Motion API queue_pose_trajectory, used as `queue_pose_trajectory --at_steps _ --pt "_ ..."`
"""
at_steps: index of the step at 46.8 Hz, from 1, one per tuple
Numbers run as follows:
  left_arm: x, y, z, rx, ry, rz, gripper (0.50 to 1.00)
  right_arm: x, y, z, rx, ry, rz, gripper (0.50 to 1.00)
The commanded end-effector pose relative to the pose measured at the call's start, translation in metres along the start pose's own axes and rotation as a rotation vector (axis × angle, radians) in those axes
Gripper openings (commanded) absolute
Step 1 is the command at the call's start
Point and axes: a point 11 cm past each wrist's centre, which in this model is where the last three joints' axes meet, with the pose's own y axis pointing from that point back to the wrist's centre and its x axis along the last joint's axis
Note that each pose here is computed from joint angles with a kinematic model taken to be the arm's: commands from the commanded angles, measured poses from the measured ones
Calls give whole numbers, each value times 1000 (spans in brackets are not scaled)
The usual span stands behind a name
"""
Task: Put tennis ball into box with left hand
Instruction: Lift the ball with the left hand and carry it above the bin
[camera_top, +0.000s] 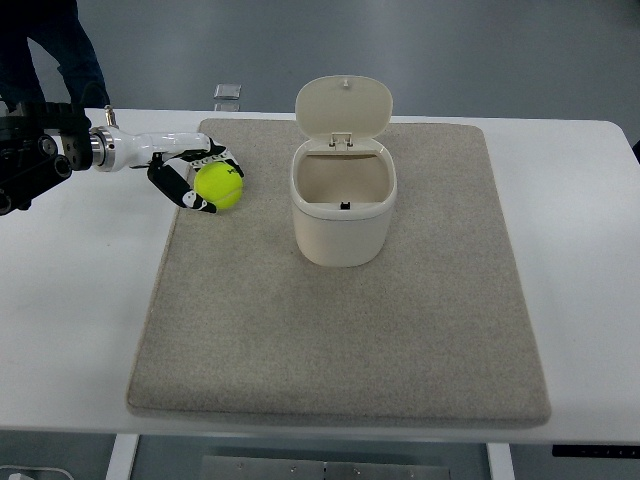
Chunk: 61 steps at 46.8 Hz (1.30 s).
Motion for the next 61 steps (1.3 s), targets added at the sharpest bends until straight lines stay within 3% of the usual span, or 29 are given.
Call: queue_pose_trajectory --at_steps 1,10,23,35,41,49,61 --pt "9 0 5 -15 -4 41 645 0 0 1 -2 0 0 938" --pt "52 7 28 -124 115 245 609 -1 0 1 -2 0 -1 938" --pt "102 31 29 -241 408 555 559 0 0 0 -1 0 0 938" --pt "144 51 54 -429 651 712 555 -1 0 0 -1 0 -1 938" --pt "160 41 100 -589 731 713 557 0 0 0 -1 0 0 938" --pt "181 54 158 -790 755 692 557 0 0 0 -1 0 0 938" --pt "151 49 235 -955 686 455 585 0 0 0 -1 0 0 938"
